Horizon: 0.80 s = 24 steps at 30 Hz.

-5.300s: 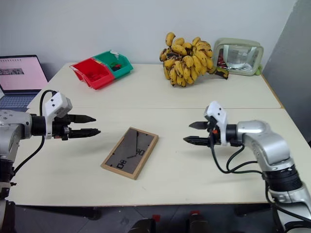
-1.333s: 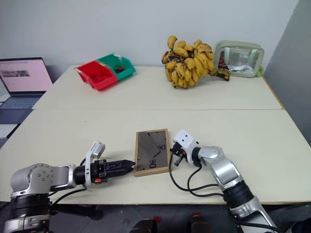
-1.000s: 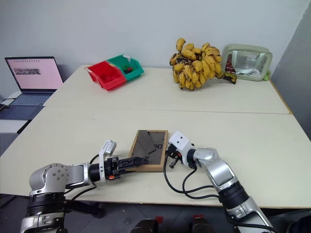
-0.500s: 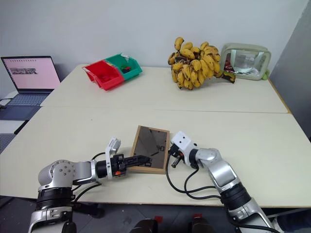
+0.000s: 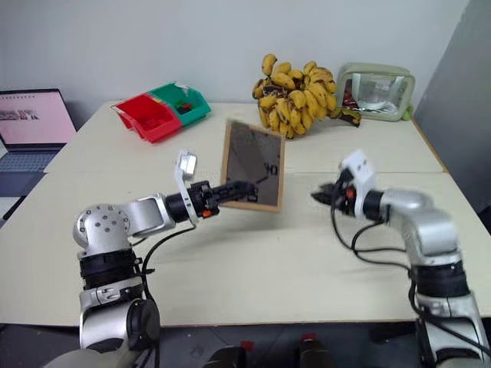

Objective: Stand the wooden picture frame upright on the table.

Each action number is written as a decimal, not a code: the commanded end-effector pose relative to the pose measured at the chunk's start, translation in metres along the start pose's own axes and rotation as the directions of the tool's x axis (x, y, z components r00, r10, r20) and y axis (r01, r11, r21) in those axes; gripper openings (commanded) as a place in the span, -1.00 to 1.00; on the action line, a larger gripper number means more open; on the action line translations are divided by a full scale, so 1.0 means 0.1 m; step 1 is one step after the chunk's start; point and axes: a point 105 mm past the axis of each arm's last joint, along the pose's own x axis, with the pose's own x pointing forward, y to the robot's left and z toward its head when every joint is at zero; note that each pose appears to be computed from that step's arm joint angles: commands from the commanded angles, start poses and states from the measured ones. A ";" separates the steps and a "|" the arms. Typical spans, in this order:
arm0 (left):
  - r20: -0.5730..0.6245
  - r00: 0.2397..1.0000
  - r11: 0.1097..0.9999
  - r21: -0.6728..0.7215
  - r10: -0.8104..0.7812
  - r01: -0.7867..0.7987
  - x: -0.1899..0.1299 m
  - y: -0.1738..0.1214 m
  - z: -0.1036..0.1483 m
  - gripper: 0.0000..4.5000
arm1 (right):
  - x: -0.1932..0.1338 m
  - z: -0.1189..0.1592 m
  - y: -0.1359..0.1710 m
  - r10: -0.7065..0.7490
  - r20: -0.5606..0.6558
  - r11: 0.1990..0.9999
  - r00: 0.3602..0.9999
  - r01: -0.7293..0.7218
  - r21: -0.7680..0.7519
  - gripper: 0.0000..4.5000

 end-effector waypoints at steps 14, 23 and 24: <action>0.031 0.999 0.963 0.270 -0.034 0.025 -0.07 -0.16 0.35 -0.46 | 0.89 0.88 0.48 0.293 0.183 0.955 0.939 -0.278 -0.105 1.00; 0.032 0.999 0.959 0.284 -0.027 0.017 -0.12 -0.17 0.35 -0.46 | 1.07 0.91 0.79 0.417 0.200 0.908 0.886 -0.396 -0.138 1.00; 0.038 0.999 0.963 0.269 -0.029 0.018 -0.13 -0.17 0.36 -0.46 | 0.98 0.94 0.89 0.477 0.227 0.879 0.849 -0.462 -0.121 1.00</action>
